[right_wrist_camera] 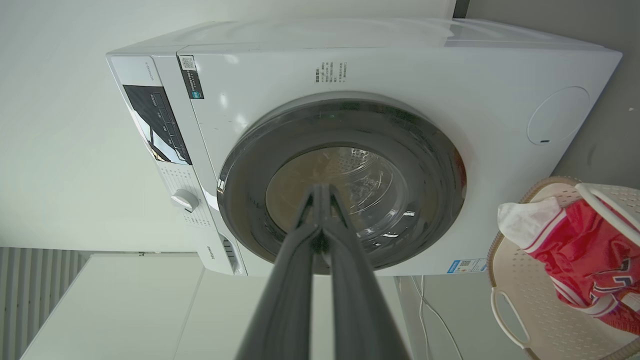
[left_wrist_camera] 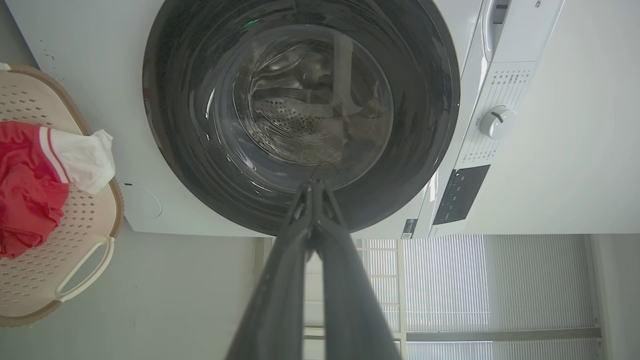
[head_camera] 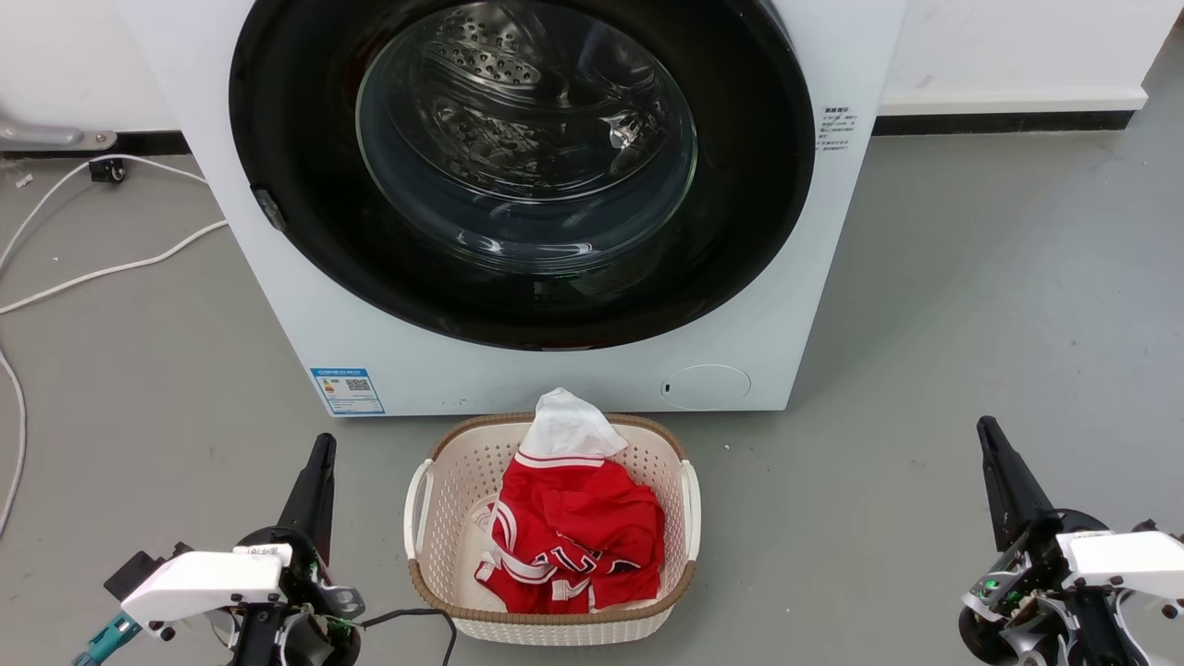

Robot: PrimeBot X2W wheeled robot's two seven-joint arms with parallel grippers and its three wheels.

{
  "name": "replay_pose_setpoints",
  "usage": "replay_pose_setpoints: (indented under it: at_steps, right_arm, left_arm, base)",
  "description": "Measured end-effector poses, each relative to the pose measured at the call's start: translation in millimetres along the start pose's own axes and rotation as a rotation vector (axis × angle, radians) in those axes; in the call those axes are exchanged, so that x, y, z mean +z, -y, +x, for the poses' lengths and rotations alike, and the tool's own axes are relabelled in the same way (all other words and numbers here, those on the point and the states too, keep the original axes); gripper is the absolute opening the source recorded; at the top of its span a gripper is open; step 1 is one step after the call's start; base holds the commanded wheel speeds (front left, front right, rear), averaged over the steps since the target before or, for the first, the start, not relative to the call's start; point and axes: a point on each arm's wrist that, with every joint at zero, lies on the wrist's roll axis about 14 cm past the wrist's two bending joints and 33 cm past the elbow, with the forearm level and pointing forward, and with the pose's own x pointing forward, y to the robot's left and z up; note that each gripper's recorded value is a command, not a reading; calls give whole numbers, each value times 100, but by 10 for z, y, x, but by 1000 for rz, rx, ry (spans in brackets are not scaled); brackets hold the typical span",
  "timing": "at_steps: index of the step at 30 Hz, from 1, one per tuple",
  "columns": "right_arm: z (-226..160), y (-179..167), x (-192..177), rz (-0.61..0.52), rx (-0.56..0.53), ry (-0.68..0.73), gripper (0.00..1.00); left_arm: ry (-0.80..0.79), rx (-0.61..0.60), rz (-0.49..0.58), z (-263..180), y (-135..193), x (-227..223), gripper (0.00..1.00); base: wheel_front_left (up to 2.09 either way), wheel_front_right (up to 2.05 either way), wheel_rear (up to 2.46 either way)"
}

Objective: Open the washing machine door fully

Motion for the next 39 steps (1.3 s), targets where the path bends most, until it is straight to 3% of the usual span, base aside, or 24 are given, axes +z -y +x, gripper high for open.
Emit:
replay_pose_setpoints:
  at_steps: [27,28,33,39]
  right_arm:
    - [0,1,4,0,0,1,0]
    - [0,1,4,0,0,2,100]
    - [-89,185,7,5,-54,8,100]
    - [-82,144,-17,-6,-41,19,100]
  left_arm:
    - [0,0,1,0,-1,1,0]
    - [0,0,1,0,0,0,100]
    - [1,55,-6,-78,-185,-18,100]
    - [7,48,6,-76,-161,-53,100]
  base:
    - [0,0,0]
    - [0,0,0]
    - [0,0,0]
    - [0,0,0]
